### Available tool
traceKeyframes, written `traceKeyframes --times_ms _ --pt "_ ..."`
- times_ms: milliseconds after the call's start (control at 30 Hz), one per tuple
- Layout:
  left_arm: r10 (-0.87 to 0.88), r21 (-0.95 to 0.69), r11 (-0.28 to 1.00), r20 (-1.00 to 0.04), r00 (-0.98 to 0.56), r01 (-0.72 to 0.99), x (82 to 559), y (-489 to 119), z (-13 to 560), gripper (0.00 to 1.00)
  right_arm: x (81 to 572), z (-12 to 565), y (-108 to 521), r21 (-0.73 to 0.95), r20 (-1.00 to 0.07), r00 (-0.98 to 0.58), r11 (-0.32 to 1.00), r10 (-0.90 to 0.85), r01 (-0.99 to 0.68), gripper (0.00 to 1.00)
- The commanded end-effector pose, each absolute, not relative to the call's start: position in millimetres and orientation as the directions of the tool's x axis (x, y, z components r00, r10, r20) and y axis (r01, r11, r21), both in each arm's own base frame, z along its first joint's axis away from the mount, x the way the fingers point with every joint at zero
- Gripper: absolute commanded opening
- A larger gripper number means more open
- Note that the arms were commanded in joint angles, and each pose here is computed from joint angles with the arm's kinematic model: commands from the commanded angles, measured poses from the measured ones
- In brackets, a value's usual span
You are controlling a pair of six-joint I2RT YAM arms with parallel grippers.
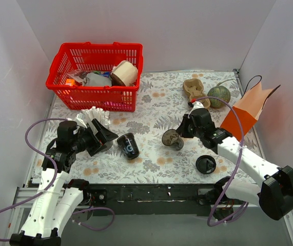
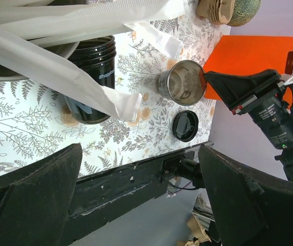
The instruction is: Pack the takeout coffee
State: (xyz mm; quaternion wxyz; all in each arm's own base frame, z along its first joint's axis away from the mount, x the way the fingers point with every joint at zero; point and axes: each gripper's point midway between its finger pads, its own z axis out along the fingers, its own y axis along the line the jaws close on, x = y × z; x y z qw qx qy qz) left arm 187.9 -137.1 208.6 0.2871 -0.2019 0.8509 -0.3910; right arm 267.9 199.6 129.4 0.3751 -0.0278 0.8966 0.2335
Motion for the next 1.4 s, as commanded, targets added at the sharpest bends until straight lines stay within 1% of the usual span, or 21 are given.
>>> traceKeyframes --times_ms 0,67,100,167,300,333,367,467,533,600,633,667,700,733,767,800,833,867,967,1267,1367 --pt "-0.563 -0.764 0.633 -0.345 -0.751 -0.124 186.6 -133.8 203.2 0.98 270.1 144.6 195.4 0.427 -0.712 -0.680 0.877 0.174 -0.222 0.18" --pt "-0.562 -0.762 0.636 -0.346 -0.752 -0.124 185.9 -133.3 202.6 0.98 268.3 142.6 187.8 0.409 -0.708 -0.684 0.891 0.175 -0.196 0.27" --pt "-0.561 -0.760 0.637 -0.347 -0.752 -0.125 185.7 -133.0 202.5 0.98 267.6 143.3 186.3 0.405 -0.709 -0.684 0.894 0.174 -0.192 0.37" --pt "-0.561 -0.758 0.641 -0.357 -0.747 -0.120 185.7 -132.0 205.2 0.98 265.8 146.6 182.6 0.392 -0.714 -0.680 0.900 0.166 -0.192 0.48" --pt "-0.560 -0.744 0.657 -0.379 -0.737 -0.116 186.4 -128.3 208.3 0.98 271.2 182.9 190.8 0.340 -0.797 -0.599 0.876 0.076 -0.341 0.69" --pt "-0.560 -0.741 0.660 -0.381 -0.736 -0.119 186.6 -127.5 207.8 0.98 271.6 191.5 194.9 0.329 -0.816 -0.575 0.863 0.056 -0.384 0.71" --pt "-0.558 -0.738 0.664 -0.383 -0.736 -0.120 185.8 -126.8 208.4 0.98 268.5 201.0 203.6 0.295 -0.847 -0.532 0.823 -0.010 -0.485 0.71" --pt "-0.557 -0.726 0.676 -0.391 -0.732 -0.127 182.7 -123.5 205.6 0.98 264.3 233.6 226.8 0.231 -0.913 -0.400 0.708 -0.079 -0.667 0.73" --pt "-0.558 -0.720 0.682 -0.394 -0.730 -0.133 180.9 -121.7 202.7 0.98 262.7 248.8 241.6 0.220 -0.932 -0.353 0.652 -0.078 -0.725 0.73" --pt "-0.558 -0.712 0.686 -0.387 -0.734 -0.146 178.5 -120.3 199.2 0.98 256.6 240.4 260.4 0.202 -0.923 -0.359 0.616 -0.141 -0.761 0.74" --pt "-0.557 -0.708 0.689 -0.382 -0.738 -0.153 177.6 -119.9 196.7 0.98 256.6 246.4 265.4 0.195 -0.913 -0.375 0.633 -0.162 -0.749 0.74" --pt "-0.556 -0.704 0.692 -0.376 -0.742 -0.161 176.2 -119.3 194.2 0.98 266.8 239.6 260.3 0.157 -0.900 -0.397 0.715 -0.181 -0.681 0.74" --pt "-0.557 -0.702 0.692 -0.375 -0.741 -0.165 175.9 -118.8 193.0 0.98 263.1 225.6 274.4 0.165 -0.866 -0.458 0.752 -0.200 -0.639 0.74" --pt "-0.559 -0.702 0.691 -0.366 -0.744 -0.173 174.6 -119.0 189.8 0.98 261.5 213.2 270.5 0.153 -0.831 -0.516 0.809 -0.205 -0.568 0.73" --pt "-0.562 -0.700 0.692 -0.369 -0.740 -0.176 174.2 -118.0 189.1 0.98 273.5 217.3 264.9 0.108 -0.836 -0.519 0.875 -0.177 -0.472 0.73" --pt "-0.565 -0.699 0.692 -0.367 -0.739 -0.182 173.8 -117.3 186.8 0.98 269.1 198.4 275.6 0.079 -0.805 -0.554 0.887 -0.213 -0.455 0.73" --pt "-0.567 -0.697 0.692 -0.364 -0.740 -0.187 172.8 -116.9 184.3 0.98 267.1 188.8 275.9 0.088 -0.778 -0.602 0.918 -0.178 -0.386 0.73" --pt "-0.569 -0.695 0.692 -0.359 -0.740 -0.195 171.0 -116.2 182.3 0.98 269.6 189.4 265.4 0.022 -0.763 -0.619 0.949 -0.187 -0.315 0.73" --pt "-0.573 -0.684 0.698 -0.356 -0.738 -0.212 168.2 -113.3 177.4 0.98 266.6 159.1 257.1 -0.105 -0.694 -0.688 0.975 -0.213 -0.196 0.74" --pt "-0.582 -0.675 0.703 -0.364 -0.727 -0.224 163.8 -109.3 173.4 0.98 275.9 119.3 279.7 -0.223 -0.616 -0.738 0.960 -0.275 -0.172 0.75" --pt "-0.585 -0.669 0.706 -0.369 -0.722 -0.231 163.3 -107.2 172.2 0.98 274.4 112.4 271.8 -0.287 -0.597 -0.746 0.947 -0.296 -0.146 0.70"
